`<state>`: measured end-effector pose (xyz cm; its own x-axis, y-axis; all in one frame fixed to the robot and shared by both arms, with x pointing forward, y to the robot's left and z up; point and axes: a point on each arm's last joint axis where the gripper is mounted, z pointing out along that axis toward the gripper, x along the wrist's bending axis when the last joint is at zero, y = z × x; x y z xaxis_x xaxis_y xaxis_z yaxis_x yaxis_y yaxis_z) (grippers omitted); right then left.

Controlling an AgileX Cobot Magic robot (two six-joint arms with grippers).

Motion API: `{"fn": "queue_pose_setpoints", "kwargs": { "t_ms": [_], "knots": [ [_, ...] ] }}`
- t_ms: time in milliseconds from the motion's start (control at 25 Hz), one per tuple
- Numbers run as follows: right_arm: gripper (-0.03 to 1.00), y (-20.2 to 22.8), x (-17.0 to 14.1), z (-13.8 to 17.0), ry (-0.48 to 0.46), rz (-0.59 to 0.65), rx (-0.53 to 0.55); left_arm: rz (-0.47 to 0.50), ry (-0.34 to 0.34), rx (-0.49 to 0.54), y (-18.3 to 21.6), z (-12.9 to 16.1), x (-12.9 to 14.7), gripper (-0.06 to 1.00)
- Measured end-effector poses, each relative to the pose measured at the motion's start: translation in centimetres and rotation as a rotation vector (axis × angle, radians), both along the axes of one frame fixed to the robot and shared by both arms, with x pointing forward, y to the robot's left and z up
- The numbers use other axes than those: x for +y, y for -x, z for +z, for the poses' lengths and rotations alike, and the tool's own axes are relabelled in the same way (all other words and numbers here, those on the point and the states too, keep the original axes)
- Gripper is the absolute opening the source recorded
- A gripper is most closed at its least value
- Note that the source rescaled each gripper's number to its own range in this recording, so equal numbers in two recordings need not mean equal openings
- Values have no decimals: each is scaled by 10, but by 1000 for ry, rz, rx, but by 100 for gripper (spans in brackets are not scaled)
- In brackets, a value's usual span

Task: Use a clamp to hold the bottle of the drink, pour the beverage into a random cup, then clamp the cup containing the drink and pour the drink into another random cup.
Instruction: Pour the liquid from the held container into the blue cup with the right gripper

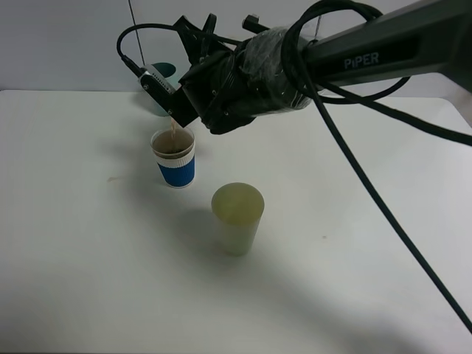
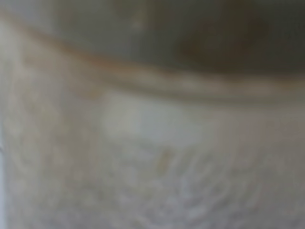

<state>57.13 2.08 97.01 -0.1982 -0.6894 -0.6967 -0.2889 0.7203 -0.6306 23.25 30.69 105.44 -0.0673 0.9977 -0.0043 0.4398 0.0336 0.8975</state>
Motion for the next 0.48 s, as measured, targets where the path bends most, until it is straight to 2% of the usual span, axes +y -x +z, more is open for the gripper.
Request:
{"fn": "queue_pose_setpoints", "kwargs": {
  "t_ms": [480],
  "knots": [
    [1, -1, 4, 3, -60, 23, -23, 0, 0, 0, 0, 0, 0, 99]
  ]
}}
